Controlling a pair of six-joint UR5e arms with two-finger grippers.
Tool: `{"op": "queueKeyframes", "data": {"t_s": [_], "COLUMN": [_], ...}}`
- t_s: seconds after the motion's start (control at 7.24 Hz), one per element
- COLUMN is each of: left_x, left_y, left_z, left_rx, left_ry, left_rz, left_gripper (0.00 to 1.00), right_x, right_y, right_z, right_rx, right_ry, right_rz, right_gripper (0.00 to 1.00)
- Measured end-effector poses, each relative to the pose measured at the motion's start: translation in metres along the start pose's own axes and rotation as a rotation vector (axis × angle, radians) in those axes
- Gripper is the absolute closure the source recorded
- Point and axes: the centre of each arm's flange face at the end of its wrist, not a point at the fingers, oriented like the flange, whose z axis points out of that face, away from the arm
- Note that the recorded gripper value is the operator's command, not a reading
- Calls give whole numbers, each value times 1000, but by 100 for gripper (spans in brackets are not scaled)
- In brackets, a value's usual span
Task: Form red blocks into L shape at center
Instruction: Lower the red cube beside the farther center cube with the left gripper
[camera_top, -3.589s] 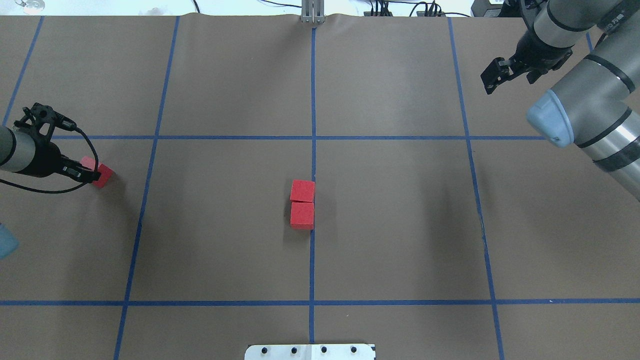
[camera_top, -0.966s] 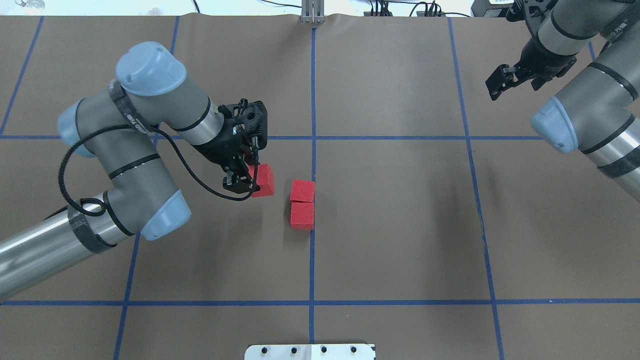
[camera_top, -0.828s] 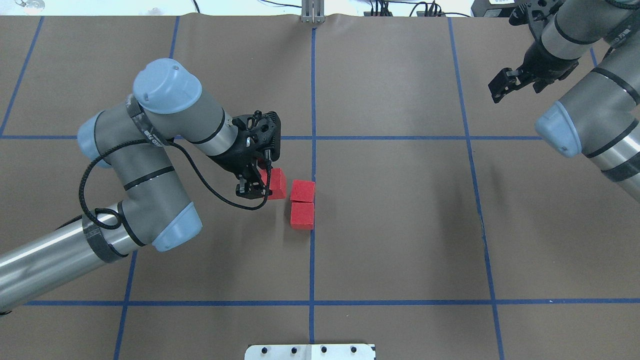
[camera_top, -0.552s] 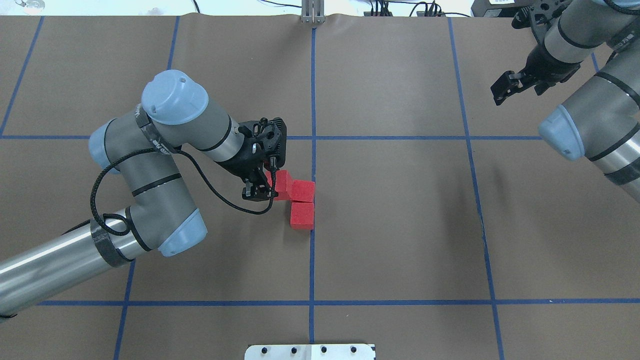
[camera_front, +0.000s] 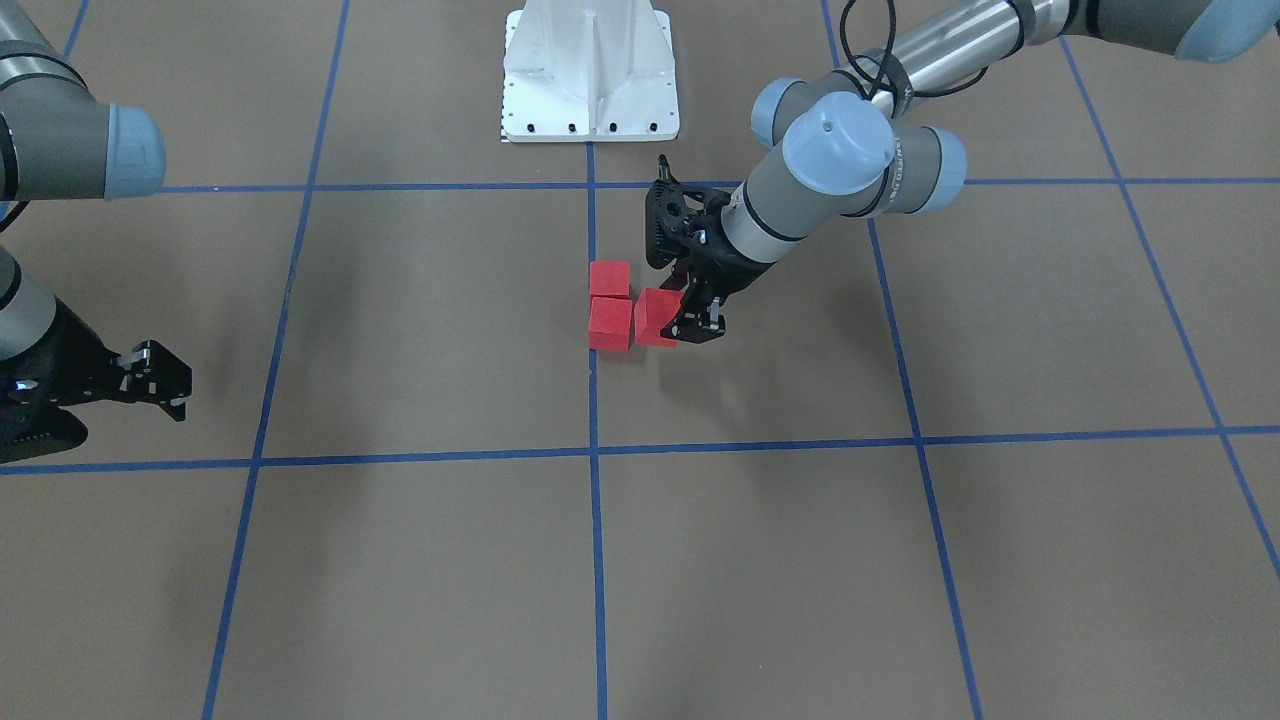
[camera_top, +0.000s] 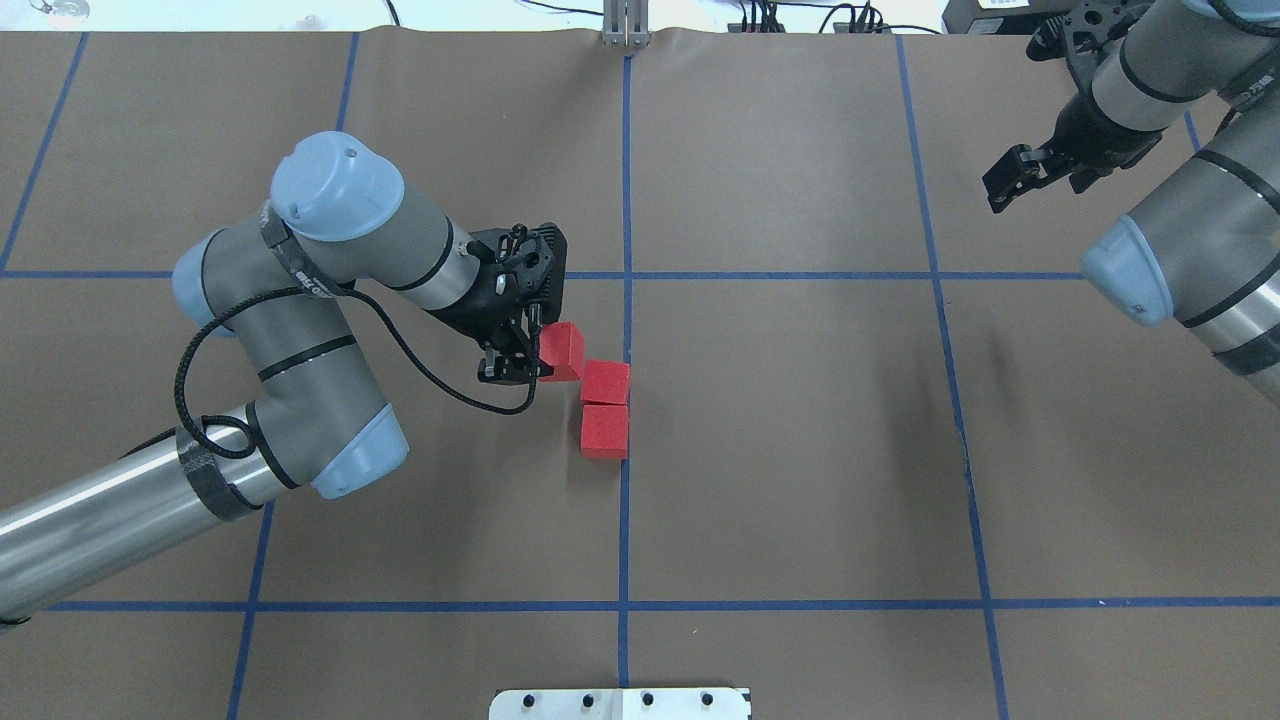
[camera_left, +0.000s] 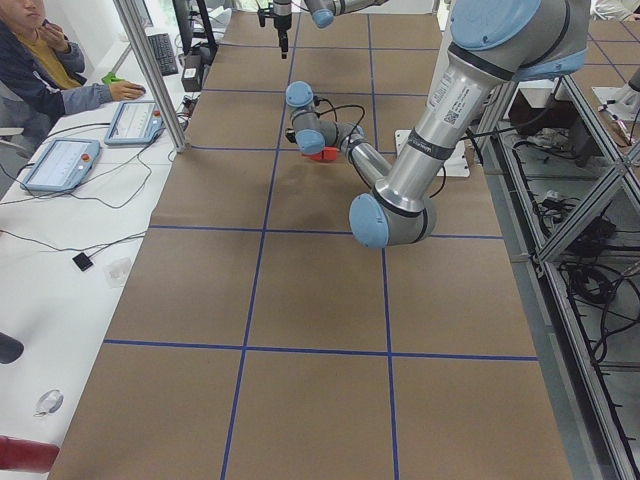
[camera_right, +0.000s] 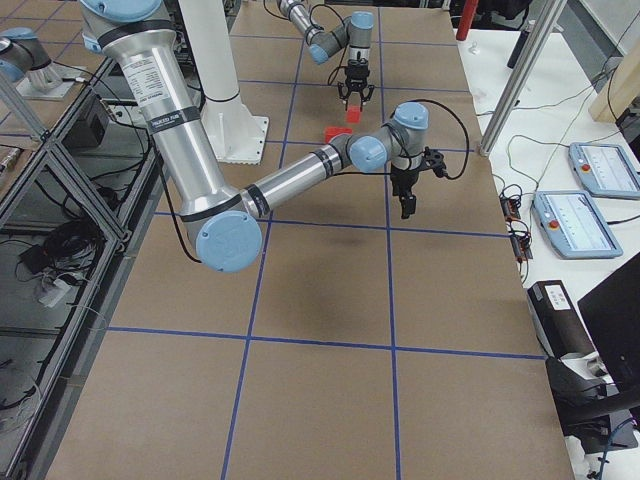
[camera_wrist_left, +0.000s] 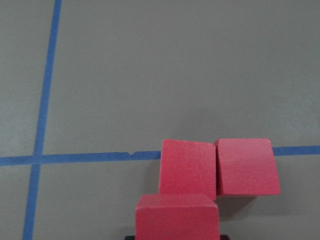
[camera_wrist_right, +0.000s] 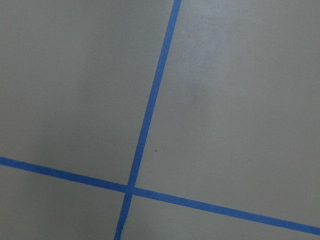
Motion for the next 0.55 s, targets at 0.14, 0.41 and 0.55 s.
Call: {"op": "queueKeyframes", "data": {"t_s": [0.14, 0.41, 0.55], "left_x": [-6, -4, 3], "left_y": [5, 6, 3], "left_z": [-6, 2, 13], "left_rx": [-10, -52, -69], "left_ry": [4, 17, 17], "left_rz": [-15, -42, -40], "left_gripper": [100, 100, 100], "right_x": [0, 1, 1], "right_y": [0, 1, 1], "right_z": [0, 1, 1], "right_rx": [0, -1, -2], "right_ry": [0, 1, 1], "right_rz": [0, 1, 2], "right_gripper": [1, 1, 1]}}
